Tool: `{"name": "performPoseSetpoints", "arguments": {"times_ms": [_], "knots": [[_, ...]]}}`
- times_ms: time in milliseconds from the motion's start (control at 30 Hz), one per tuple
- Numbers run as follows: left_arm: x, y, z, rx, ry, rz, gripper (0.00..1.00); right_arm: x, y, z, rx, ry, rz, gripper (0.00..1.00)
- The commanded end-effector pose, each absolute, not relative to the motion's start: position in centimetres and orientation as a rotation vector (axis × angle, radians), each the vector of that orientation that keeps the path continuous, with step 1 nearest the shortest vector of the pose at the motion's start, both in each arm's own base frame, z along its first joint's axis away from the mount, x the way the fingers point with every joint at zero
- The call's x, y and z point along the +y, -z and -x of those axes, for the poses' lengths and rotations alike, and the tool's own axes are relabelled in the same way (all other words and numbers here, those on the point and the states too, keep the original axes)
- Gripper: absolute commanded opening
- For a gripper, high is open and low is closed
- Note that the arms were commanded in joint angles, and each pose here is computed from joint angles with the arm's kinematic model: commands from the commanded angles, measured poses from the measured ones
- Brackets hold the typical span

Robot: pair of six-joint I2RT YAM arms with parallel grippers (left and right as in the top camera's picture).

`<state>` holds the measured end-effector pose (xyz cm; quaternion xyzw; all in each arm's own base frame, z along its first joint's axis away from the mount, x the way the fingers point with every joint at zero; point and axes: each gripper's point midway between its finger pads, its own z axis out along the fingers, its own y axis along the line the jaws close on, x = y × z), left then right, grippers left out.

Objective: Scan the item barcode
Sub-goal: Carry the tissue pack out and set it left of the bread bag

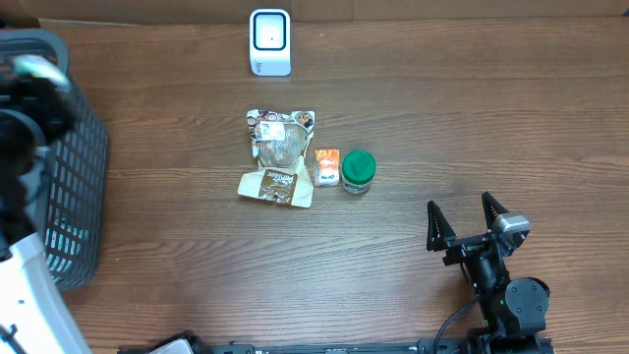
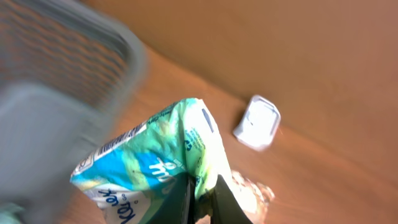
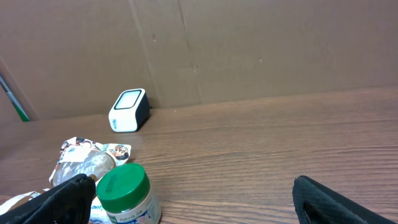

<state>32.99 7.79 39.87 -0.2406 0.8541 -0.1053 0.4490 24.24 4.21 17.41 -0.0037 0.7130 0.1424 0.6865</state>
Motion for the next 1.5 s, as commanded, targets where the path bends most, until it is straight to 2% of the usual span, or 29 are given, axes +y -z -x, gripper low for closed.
{"name": "performPoseSetpoints", "arguments": {"times_ms": [0,367,567,800,933,1000,1067,1133,1333,1467], "knots": [[5.1,-35.0,-34.3,2.244,0.334,0.748,0.04,4.1,-17.1,-24.3,1.598,-0.317,0.003,1.0],[0.3,-18.1,-36.1,2.433,0.029,1.179,0.04,4.1,-17.1,-24.3,1.598,-0.317,0.003,1.0],[-0.7,-11.1,-36.8,2.489,-0.058,1.354,0.04,4.1,-17.1,-24.3,1.598,-0.317,0.003,1.0],[-2.3,-6.1,-36.7,2.616,-0.081,1.408,0.04,4.1,-17.1,-24.3,1.598,-0.317,0.003,1.0],[-2.7,-6.0,-37.1,2.65,-0.045,1.353,0.05,4.1,-17.1,-24.3,1.598,-0.318,0.003,1.0],[-3.2,-6.4,-37.5,2.682,-0.01,1.287,0.14,4.1,-17.1,-24.3,1.598,-0.317,0.003,1.0],[-3.9,-7.1,-38.3,2.721,0.049,1.189,0.29,4.1,-17.1,-24.3,1.598,-0.317,0.003,1.0],[-4.4,-8.0,-39.0,2.736,0.097,1.128,0.36,4.1,-17.1,-24.3,1.598,-0.317,0.003,1.0],[-5.6,-13.0,-40.9,2.752,0.19,0.943,0.57,4.1,-17.1,-24.3,1.598,-0.318,0.003,1.0],[-7.1,-17.3,-42.0,2.77,0.297,0.693,0.64,4.1,-17.1,-24.3,1.598,-0.317,0.003,1.0]]}}
